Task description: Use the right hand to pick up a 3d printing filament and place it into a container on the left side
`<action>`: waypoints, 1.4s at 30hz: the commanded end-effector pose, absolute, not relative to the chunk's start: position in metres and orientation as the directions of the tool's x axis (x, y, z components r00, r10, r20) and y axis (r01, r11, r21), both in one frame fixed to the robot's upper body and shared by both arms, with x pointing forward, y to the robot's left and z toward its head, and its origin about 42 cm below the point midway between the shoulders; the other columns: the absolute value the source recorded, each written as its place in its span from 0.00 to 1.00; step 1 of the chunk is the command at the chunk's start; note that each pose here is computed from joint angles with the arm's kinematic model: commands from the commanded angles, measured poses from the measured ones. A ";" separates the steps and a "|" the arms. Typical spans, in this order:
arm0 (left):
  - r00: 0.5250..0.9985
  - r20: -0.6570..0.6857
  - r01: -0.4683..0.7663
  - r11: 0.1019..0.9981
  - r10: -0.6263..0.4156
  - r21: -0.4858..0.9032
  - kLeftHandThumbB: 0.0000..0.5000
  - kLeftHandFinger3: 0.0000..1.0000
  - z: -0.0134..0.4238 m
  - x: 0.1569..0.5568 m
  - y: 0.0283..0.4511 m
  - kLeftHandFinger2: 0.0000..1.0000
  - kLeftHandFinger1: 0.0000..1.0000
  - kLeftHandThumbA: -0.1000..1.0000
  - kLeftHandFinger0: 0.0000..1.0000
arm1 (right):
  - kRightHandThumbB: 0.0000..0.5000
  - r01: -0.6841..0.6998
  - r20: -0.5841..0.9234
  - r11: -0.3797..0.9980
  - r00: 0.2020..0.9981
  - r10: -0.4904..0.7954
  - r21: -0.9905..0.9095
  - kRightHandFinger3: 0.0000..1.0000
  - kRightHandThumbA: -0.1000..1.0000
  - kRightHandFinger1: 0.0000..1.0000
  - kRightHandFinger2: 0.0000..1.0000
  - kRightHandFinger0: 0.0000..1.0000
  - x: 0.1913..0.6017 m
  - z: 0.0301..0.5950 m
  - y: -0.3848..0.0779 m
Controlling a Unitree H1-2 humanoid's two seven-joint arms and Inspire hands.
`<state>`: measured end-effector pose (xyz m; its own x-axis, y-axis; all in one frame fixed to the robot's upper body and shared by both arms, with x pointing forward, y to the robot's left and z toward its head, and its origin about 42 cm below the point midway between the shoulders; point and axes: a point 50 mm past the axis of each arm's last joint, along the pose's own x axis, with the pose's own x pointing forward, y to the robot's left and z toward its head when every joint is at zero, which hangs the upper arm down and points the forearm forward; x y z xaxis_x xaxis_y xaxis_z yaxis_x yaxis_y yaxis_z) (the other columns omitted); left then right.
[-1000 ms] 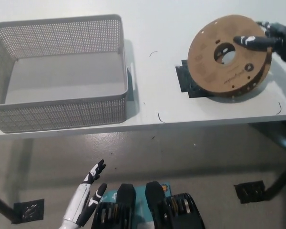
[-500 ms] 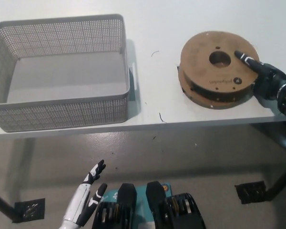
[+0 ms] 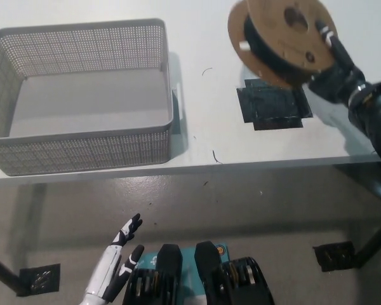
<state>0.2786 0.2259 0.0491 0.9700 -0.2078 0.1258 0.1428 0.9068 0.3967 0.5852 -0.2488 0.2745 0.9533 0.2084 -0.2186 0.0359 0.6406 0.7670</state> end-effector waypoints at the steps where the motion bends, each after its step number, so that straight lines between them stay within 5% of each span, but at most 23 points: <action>1: 0.953 0.178 0.155 0.901 -0.244 0.405 0.30 1.00 0.056 0.278 0.225 1.00 1.00 1.00 1.00 | 0.28 -0.275 0.165 0.441 0.948 0.272 0.855 1.00 0.00 0.07 0.62 0.00 0.608 0.464 -0.218; 3: 0.953 0.178 0.157 0.901 -0.246 0.404 0.30 1.00 0.057 0.278 0.225 1.00 1.00 1.00 1.00 | 0.34 -0.288 0.163 0.553 0.951 0.264 0.782 1.00 0.00 0.05 0.60 0.00 0.608 0.477 -0.210; 7: 0.953 0.177 0.157 0.898 -0.247 0.410 0.34 1.00 0.056 0.277 0.225 1.00 1.00 1.00 1.00 | 0.19 -0.342 0.160 0.654 0.933 0.323 0.675 1.00 0.00 0.02 0.59 0.00 0.605 0.501 -0.189; 12: 0.952 0.175 0.162 0.897 -0.252 0.410 0.34 1.00 0.056 0.278 0.225 1.00 1.00 1.00 1.00 | 0.15 -0.381 0.162 0.743 0.921 0.353 0.549 1.00 0.00 0.07 0.62 0.00 0.601 0.521 -0.156; 14: 0.952 0.173 0.163 0.897 -0.252 0.412 0.34 1.00 0.056 0.278 0.225 1.00 1.00 1.00 1.00 | 0.32 -0.388 0.151 0.769 0.919 0.364 0.508 1.00 0.00 0.11 0.65 0.00 0.600 0.523 -0.143; 15: 0.953 0.172 0.163 0.897 -0.252 0.411 0.34 1.00 0.055 0.278 0.225 1.00 1.00 1.00 1.00 | 0.29 -0.390 0.145 0.782 0.919 0.368 0.486 1.00 0.00 0.12 0.66 0.00 0.599 0.524 -0.134; 19: 0.951 0.166 0.170 0.892 -0.259 0.419 0.35 1.00 0.054 0.277 0.224 1.00 1.00 1.00 1.00 | 0.31 -0.354 0.124 0.904 0.935 0.333 0.240 0.73 0.00 0.27 0.82 0.00 0.596 0.513 -0.100; 20: 0.950 0.168 0.173 0.894 -0.262 0.414 0.33 1.00 0.055 0.277 0.224 1.00 1.00 1.00 1.00 | 0.27 -0.358 0.132 0.928 0.930 0.344 0.103 0.51 0.00 0.31 0.86 0.00 0.594 0.508 -0.086; 21: 0.950 0.167 0.175 0.894 -0.264 0.414 0.33 1.00 0.055 0.277 0.224 1.00 1.00 1.00 1.00 | 0.26 -0.349 0.124 0.937 0.929 0.348 -0.017 0.70 0.00 0.36 0.89 0.00 0.591 0.504 -0.070; 22: 0.950 0.166 0.177 0.893 -0.265 0.413 0.33 1.00 0.054 0.276 0.224 1.00 1.00 1.00 1.00 | 0.26 -0.341 0.118 0.939 0.931 0.344 -0.050 0.75 0.00 0.38 0.90 0.01 0.590 0.501 -0.062; 23: 0.950 0.163 0.181 0.893 -0.268 0.412 0.33 1.00 0.054 0.275 0.223 1.00 1.00 1.00 1.00 | 0.32 -0.336 0.120 0.937 0.931 0.346 -0.093 1.00 0.00 0.42 0.92 0.02 0.588 0.498 -0.052; 26: 0.949 0.160 0.186 0.889 -0.273 0.418 0.34 1.00 0.053 0.274 0.222 1.00 1.00 1.00 1.00 | 0.31 -0.285 0.128 0.906 0.932 0.338 -0.313 1.00 0.00 0.39 0.85 0.02 0.580 0.492 -0.023; 27: 0.948 0.160 0.187 0.888 -0.276 0.420 0.34 1.00 0.053 0.274 0.221 1.00 1.00 1.00 1.00 | 0.33 -0.253 0.144 0.877 0.931 0.335 -0.408 0.56 0.00 0.39 0.83 0.02 0.577 0.489 -0.013; 28: 0.947 0.160 0.189 0.886 -0.278 0.423 0.34 1.00 0.053 0.275 0.221 1.00 1.00 1.00 1.00 | 0.33 -0.237 0.162 0.855 0.925 0.344 -0.462 0.41 0.00 0.36 0.74 0.00 0.574 0.487 -0.006; 30: 0.945 0.160 0.194 0.885 -0.284 0.422 0.33 1.00 0.054 0.275 0.221 1.00 1.00 1.00 1.00 | 0.33 -0.210 0.196 0.842 0.918 0.345 -0.497 0.55 0.00 0.38 0.66 0.00 0.569 0.481 0.008; 32: 0.944 0.159 0.202 0.886 -0.289 0.417 0.32 1.00 0.055 0.276 0.220 1.00 1.00 1.00 1.00 | 0.31 -0.210 0.203 0.826 0.911 0.360 -0.523 0.56 0.00 0.41 0.67 0.00 0.564 0.477 0.023; 34: 0.941 0.158 0.207 0.880 -0.298 0.427 0.30 1.00 0.056 0.276 0.221 1.00 1.00 1.00 1.00 | 0.34 -0.210 0.229 0.825 0.899 0.374 -0.525 0.67 0.00 0.53 0.80 0.11 0.556 0.473 0.039; 36: 0.940 0.156 0.210 0.876 -0.304 0.435 0.29 1.00 0.056 0.276 0.221 1.00 1.00 1.00 1.00 | 0.34 -0.207 0.238 0.819 0.893 0.381 -0.535 0.74 0.00 0.43 0.66 0.13 0.552 0.472 0.049; 37: 0.939 0.154 0.213 0.874 -0.306 0.437 0.30 1.00 0.055 0.275 0.221 1.00 1.00 1.00 1.00 | 0.34 -0.217 0.233 0.818 0.892 0.388 -0.533 0.72 0.00 0.32 0.66 0.01 0.549 0.471 0.055; 38: 0.938 0.155 0.214 0.871 -0.310 0.442 0.31 1.00 0.056 0.275 0.221 1.00 1.00 1.00 1.00 | 0.37 -0.216 0.241 0.816 0.887 0.394 -0.536 0.72 0.00 0.46 0.74 0.10 0.546 0.471 0.061; 39: 0.938 0.155 0.215 0.869 -0.311 0.445 0.31 1.00 0.056 0.276 0.221 1.00 1.00 1.00 1.00 | 0.37 -0.214 0.247 0.816 0.885 0.395 -0.537 0.71 0.00 0.45 0.72 0.10 0.545 0.471 0.062; 40: 0.937 0.154 0.219 0.871 -0.313 0.439 0.34 1.00 0.056 0.275 0.221 1.00 1.00 1.00 1.00 | 0.43 -0.213 0.253 0.814 0.881 0.399 -0.541 1.00 0.07 0.85 1.00 0.49 0.542 0.472 0.069; 42: 0.937 0.149 0.222 0.868 -0.316 0.445 0.35 1.00 0.058 0.277 0.222 1.00 1.00 1.00 1.00 | 0.79 -0.309 0.202 0.790 0.859 0.471 -0.529 1.00 0.54 1.00 1.00 1.00 0.539 0.477 0.075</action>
<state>0.2759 0.2215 0.0479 0.9574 -0.2673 0.1096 0.1990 0.8851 0.4208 0.5548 0.0410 0.3793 0.9284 0.3672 -0.0572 -0.3453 0.7956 -0.4979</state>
